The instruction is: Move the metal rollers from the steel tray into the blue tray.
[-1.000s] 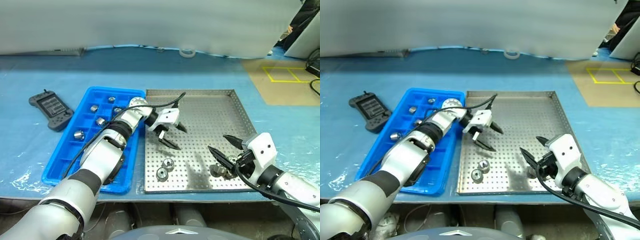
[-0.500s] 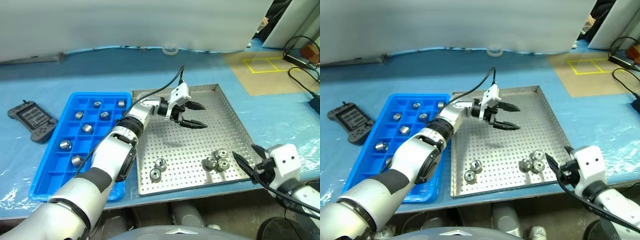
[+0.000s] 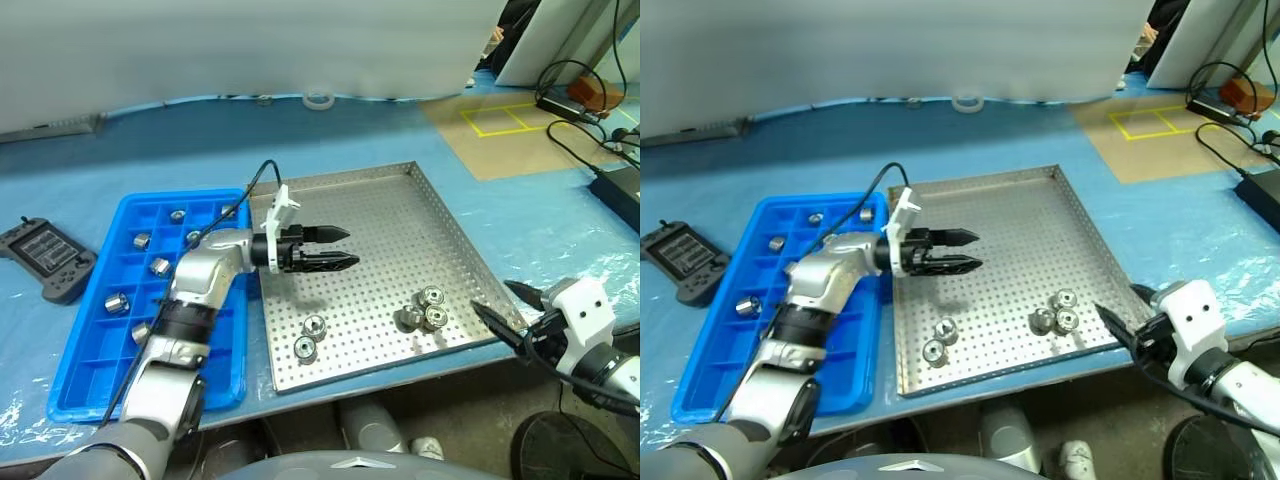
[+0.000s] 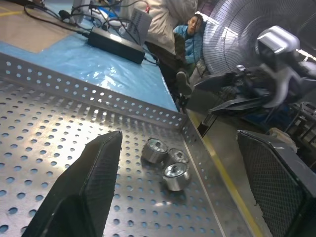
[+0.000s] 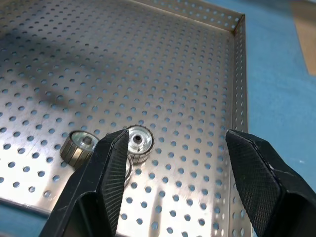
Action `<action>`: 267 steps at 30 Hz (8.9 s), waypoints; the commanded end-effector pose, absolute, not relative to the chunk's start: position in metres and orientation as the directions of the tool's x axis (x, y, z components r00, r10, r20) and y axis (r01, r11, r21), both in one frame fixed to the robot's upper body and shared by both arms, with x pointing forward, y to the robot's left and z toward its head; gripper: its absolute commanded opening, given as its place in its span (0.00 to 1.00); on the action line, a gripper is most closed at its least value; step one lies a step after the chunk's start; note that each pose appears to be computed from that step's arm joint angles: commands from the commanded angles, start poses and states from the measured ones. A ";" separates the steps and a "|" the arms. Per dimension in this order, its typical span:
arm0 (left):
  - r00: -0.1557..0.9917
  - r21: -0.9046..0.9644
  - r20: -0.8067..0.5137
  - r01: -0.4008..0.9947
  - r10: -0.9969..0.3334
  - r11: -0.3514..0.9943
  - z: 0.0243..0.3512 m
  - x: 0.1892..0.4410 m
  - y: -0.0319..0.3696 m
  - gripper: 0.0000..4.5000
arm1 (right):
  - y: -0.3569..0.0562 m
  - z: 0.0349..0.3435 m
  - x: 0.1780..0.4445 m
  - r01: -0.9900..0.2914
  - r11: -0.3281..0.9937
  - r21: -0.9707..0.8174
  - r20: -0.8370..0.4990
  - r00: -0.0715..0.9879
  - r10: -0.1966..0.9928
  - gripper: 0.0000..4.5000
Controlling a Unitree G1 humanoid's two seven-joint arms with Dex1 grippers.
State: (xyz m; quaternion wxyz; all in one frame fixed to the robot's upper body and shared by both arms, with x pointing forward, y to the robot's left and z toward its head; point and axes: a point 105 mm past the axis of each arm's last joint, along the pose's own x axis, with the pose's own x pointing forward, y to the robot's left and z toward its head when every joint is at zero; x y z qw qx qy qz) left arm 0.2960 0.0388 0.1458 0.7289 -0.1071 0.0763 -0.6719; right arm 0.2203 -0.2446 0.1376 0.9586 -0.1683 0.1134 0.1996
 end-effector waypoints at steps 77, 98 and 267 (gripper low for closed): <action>0.288 -0.265 -0.108 0.914 -0.952 0.307 0.017 0.290 0.097 0.87 | -0.252 0.057 0.170 -0.830 0.558 -0.024 -0.728 0.397 0.559 0.72; 0.259 -0.243 -0.091 0.931 -0.962 0.274 0.052 0.290 0.081 0.87 | -0.234 0.091 0.186 -0.792 0.611 0.018 -0.613 0.474 0.632 0.72; 0.358 -0.248 0.235 0.921 -0.904 0.300 0.219 0.379 -0.057 0.41 | -0.143 0.265 0.311 -0.523 0.654 0.547 0.281 0.850 0.445 0.14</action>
